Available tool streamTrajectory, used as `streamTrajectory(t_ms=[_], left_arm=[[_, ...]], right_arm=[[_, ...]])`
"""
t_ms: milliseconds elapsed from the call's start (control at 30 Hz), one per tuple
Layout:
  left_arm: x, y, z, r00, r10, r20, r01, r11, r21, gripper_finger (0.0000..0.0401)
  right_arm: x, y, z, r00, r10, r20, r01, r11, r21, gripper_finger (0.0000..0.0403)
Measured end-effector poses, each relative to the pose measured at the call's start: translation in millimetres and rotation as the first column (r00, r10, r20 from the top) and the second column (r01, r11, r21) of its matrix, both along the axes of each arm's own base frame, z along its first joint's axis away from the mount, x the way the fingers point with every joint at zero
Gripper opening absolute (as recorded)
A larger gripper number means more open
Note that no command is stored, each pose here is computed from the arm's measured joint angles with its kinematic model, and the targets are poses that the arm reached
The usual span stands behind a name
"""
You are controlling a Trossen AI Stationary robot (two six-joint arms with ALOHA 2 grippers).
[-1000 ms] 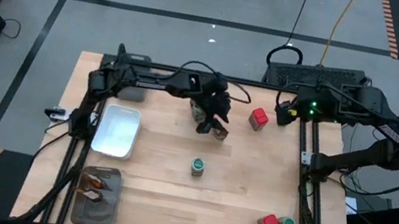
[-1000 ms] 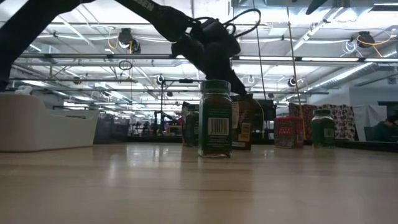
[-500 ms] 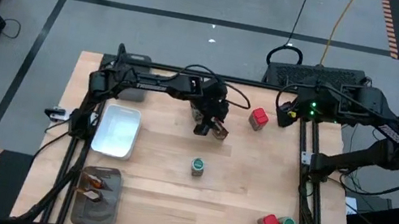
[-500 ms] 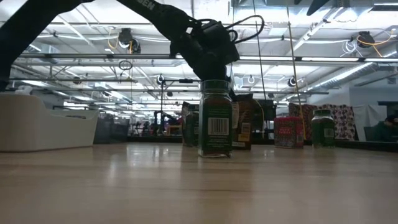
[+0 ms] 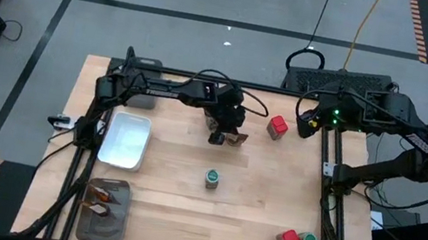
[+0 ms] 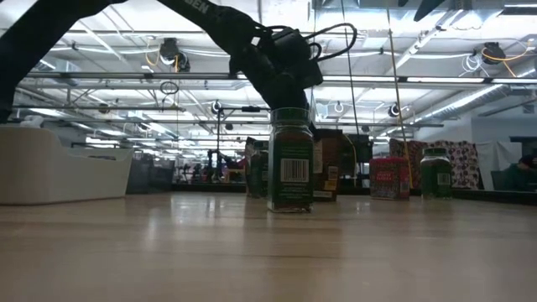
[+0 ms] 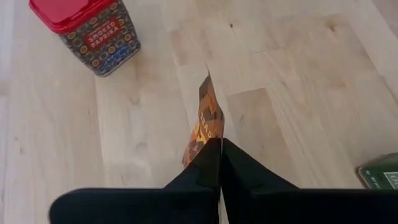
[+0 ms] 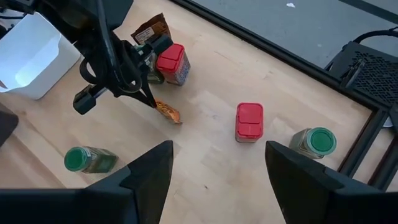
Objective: Sort spices by type
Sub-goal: Put the orange seasoning bag into the bottom black bin
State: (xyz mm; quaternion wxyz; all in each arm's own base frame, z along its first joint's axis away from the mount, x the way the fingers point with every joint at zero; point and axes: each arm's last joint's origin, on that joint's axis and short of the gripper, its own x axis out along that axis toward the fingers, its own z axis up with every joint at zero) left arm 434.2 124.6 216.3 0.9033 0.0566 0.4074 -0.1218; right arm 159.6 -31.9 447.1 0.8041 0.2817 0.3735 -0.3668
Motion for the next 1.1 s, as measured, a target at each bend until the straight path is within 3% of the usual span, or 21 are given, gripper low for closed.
streamTrajectory(t_ms=[300, 533, 667, 800, 1100], left_arm=[[-9, -4, 32, 0.997, 0.001, 0.071, -0.002, 1.000, 0.023, 0.0003], [-37, -14, 85, 0.992, 0.033, 0.123, -0.034, 0.999, 0.004, 0.0002], [-64, -34, 124, 0.988, 0.011, 0.156, -0.012, 1.000, 0.007, 0.0001], [-99, -61, 159, 0.989, 0.016, 0.147, -0.009, 0.999, -0.048, 0.0001], [-185, -131, 204, 0.997, -0.019, 0.071, 0.026, 0.994, -0.106, 0.0000]], right_arm=[[0, 0, 0, 1.000, 0.018, -0.011, -0.018, 1.000, -0.017, 0.0238], [0, -1, 0, 1.000, 0.001, -0.013, -0.002, 0.999, -0.044, 0.0238], [3, -2, 2, 1.000, -0.004, 0.022, 0.006, 0.998, -0.056, 0.0238], [10, -2, 6, 0.995, -0.009, 0.098, 0.014, 0.999, -0.051, 0.0238], [42, 5, 7, 0.971, 0.016, 0.240, -0.018, 1.000, 0.009, 0.0238]])
